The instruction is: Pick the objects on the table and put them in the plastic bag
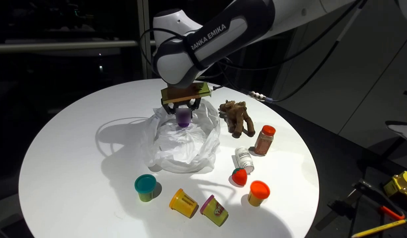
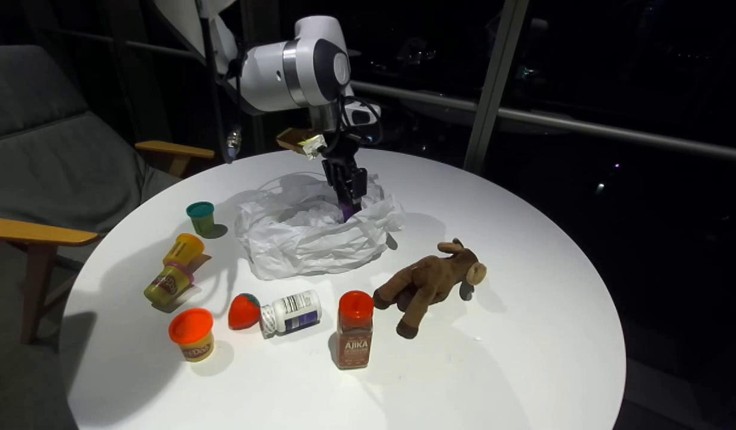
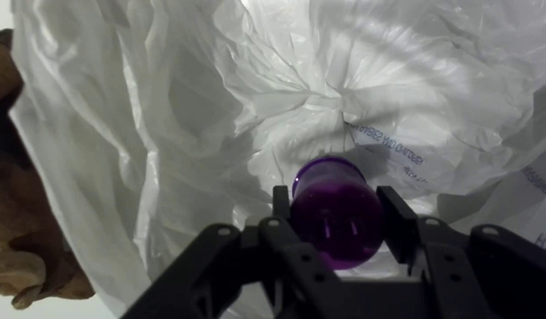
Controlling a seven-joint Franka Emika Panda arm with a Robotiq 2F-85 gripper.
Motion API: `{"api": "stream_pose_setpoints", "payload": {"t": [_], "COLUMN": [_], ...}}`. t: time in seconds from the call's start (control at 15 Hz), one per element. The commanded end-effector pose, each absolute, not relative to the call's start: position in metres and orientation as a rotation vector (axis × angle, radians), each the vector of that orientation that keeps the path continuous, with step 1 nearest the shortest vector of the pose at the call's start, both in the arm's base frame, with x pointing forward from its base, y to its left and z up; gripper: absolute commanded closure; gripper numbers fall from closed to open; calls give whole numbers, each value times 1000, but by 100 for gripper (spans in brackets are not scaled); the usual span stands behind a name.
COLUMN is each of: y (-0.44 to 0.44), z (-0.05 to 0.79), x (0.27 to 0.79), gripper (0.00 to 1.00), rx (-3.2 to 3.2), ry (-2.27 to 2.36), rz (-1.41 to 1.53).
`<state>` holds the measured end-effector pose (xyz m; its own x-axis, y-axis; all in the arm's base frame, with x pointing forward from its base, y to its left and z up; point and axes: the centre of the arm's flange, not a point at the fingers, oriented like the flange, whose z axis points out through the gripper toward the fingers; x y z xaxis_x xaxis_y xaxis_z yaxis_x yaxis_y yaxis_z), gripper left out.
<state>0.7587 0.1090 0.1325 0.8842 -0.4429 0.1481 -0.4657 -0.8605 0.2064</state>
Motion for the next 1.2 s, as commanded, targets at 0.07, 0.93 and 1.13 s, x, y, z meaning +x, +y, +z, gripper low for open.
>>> {"api": "stream_pose_setpoints", "payload": {"t": [0.07, 0.93, 1.13], "y": [98, 81, 80], "z": [141, 253, 261], "x": [786, 661, 633], "gripper": [10, 0, 0], "rx": [2848, 2793, 2806], "ry": [-781, -874, -908], "rz": [97, -60, -66]}}
